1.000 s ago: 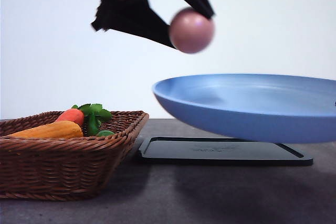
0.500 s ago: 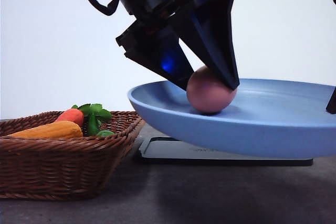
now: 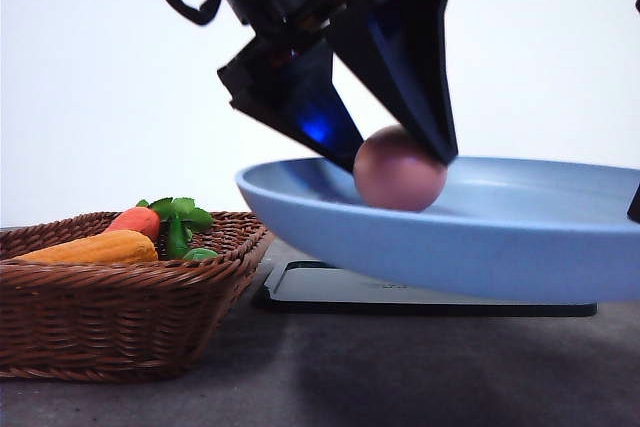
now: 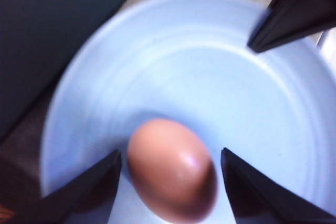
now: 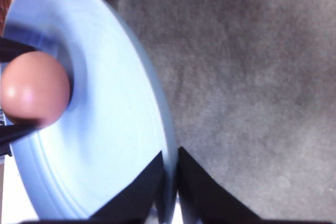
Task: Transfer egg from basket to plate and serve
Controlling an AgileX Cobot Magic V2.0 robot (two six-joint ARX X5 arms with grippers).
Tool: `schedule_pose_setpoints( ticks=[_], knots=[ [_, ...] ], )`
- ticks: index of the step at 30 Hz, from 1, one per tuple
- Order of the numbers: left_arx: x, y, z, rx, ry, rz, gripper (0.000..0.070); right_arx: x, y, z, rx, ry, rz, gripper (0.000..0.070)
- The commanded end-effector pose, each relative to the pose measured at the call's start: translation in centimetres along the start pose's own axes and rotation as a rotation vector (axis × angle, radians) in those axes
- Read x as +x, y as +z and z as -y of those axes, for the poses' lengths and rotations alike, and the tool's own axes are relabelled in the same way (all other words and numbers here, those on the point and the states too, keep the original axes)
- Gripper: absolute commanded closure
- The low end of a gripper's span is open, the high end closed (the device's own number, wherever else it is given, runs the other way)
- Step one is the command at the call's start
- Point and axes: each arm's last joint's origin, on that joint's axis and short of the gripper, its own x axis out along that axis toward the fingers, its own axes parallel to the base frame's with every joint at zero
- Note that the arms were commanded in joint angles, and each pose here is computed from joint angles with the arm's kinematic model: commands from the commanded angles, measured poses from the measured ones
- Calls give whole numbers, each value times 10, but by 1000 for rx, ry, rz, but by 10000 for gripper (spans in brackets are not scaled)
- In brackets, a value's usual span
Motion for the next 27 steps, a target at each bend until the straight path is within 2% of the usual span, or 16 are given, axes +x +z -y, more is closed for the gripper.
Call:
schedule_pose_setpoints(
  ticks=[1,5,10,16,22,27],
  knots=[
    [-15,8,5,4,-7,68,308,3,5,0,-8,13,-13,700],
    [-47,11,5,-8,-3,156,308,13,14,6,4,12,-53,700],
    [-103,6,4,-19,96,294,308,23,38,15,27,88,-39,700],
    [-176,-15,2,-55,245,494,308,28,79,29,72,64,-19,700],
    [-232,-44,1,-95,299,670,308,30,131,41,87,6,23,700],
    [-261,-68,0,-128,336,761,308,36,167,50,97,-44,47,700]
  ],
)
